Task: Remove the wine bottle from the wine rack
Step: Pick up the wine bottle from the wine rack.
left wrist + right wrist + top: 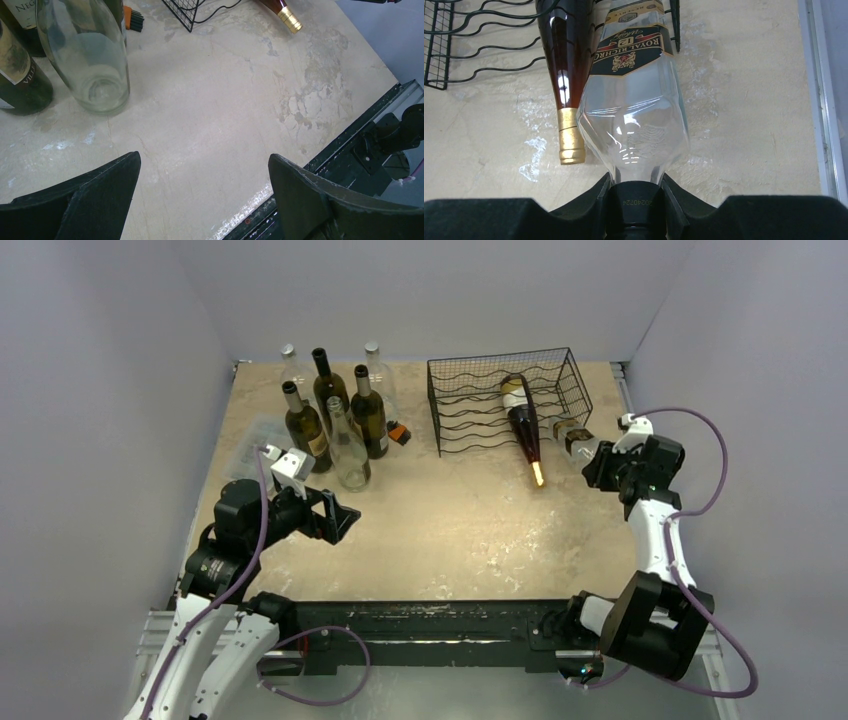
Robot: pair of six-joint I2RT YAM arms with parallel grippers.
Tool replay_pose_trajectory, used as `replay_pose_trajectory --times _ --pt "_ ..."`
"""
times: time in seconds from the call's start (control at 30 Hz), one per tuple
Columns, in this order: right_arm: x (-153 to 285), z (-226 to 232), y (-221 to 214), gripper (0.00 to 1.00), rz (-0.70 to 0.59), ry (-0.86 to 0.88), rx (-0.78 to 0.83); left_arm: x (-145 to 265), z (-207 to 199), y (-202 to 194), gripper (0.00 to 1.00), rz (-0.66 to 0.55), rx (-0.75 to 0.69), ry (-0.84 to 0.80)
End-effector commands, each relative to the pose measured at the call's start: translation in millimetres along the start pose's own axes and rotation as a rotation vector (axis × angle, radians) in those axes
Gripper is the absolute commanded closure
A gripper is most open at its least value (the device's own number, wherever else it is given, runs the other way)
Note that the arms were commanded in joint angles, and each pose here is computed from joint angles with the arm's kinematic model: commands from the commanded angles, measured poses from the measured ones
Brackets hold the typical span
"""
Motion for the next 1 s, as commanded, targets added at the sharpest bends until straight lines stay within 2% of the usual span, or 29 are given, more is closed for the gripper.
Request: replay_pose_trajectory --times 0.0,0.97 --pt "13.5 0.7 19.6 1.00 -0.095 -0.004 0.084 0.6 1.0 1.6 0.00 -0.017 -0.018 0.005" --pt "73.3 5.2 42.4 1.00 -0.097 -0.083 0.327 3.1 -0.6 1.5 0.00 -0.027 -0.024 -0.007"
Point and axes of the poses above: each gripper's point midway between its finger pads, its own x axis back along the fingers, its own z axis along the line the jaws close on, y = z × x, the point moved 9 cm from there along x, back along the fingers, and after that the axes turned 6 degrees about x, right-handed, at the moved point
